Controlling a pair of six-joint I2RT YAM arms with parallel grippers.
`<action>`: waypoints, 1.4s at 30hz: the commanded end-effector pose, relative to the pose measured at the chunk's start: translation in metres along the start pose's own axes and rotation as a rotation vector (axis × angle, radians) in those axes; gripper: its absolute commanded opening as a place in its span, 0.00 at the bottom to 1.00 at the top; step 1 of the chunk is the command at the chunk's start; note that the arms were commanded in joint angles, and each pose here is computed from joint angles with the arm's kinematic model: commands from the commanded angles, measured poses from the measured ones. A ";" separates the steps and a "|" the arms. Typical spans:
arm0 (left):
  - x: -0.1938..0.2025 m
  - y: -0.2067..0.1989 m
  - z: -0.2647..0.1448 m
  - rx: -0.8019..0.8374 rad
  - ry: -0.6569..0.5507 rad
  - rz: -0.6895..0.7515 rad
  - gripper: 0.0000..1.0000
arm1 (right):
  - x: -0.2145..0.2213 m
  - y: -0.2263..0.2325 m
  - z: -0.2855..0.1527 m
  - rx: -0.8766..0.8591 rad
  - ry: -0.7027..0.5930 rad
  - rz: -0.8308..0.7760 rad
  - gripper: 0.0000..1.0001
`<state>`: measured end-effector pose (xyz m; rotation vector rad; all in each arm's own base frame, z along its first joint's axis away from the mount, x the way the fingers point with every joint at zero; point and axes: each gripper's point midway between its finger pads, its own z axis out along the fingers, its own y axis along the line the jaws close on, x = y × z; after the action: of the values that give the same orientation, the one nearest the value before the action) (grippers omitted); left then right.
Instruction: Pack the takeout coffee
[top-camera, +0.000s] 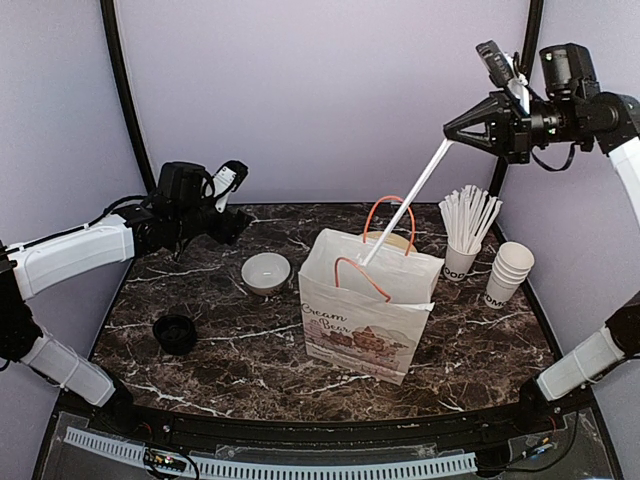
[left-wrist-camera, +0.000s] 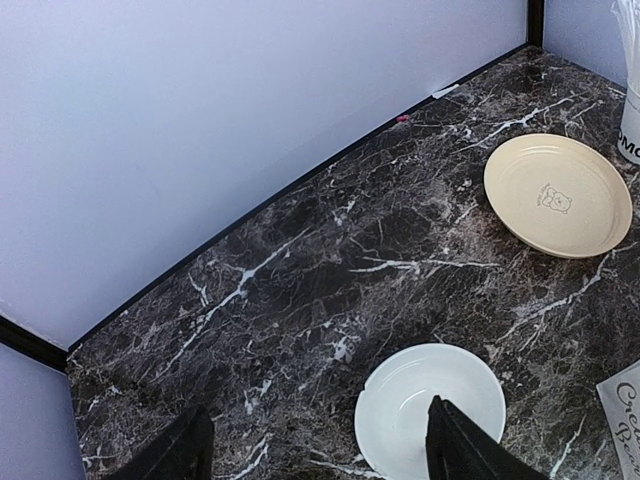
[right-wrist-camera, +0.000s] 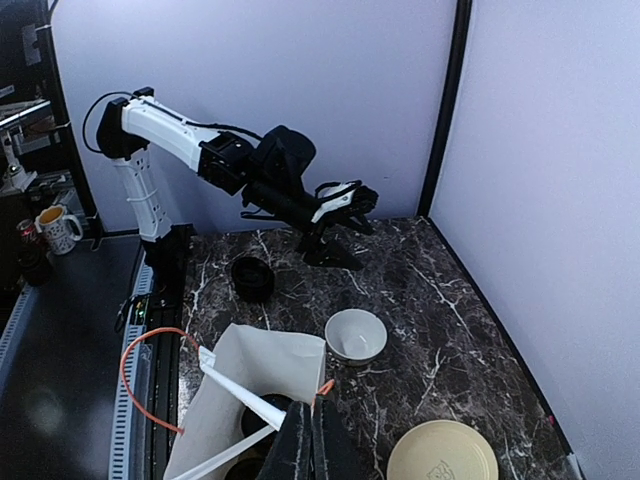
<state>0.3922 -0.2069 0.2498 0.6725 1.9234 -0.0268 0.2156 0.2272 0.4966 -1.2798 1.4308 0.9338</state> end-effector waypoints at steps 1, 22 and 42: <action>-0.009 0.008 -0.005 -0.022 -0.018 0.008 0.75 | 0.018 0.008 0.026 -0.041 0.076 -0.033 0.00; -0.003 0.004 0.002 -0.006 0.009 0.024 0.75 | 0.093 0.046 0.122 -0.147 0.403 -0.132 0.39; -0.030 0.032 -0.032 -0.098 -0.086 -0.092 0.86 | 0.123 -0.156 -0.012 0.653 0.230 0.152 0.79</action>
<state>0.3919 -0.1989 0.2533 0.6315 1.9385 -0.0068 0.3123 0.2061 0.3870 -1.1233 1.7958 0.5393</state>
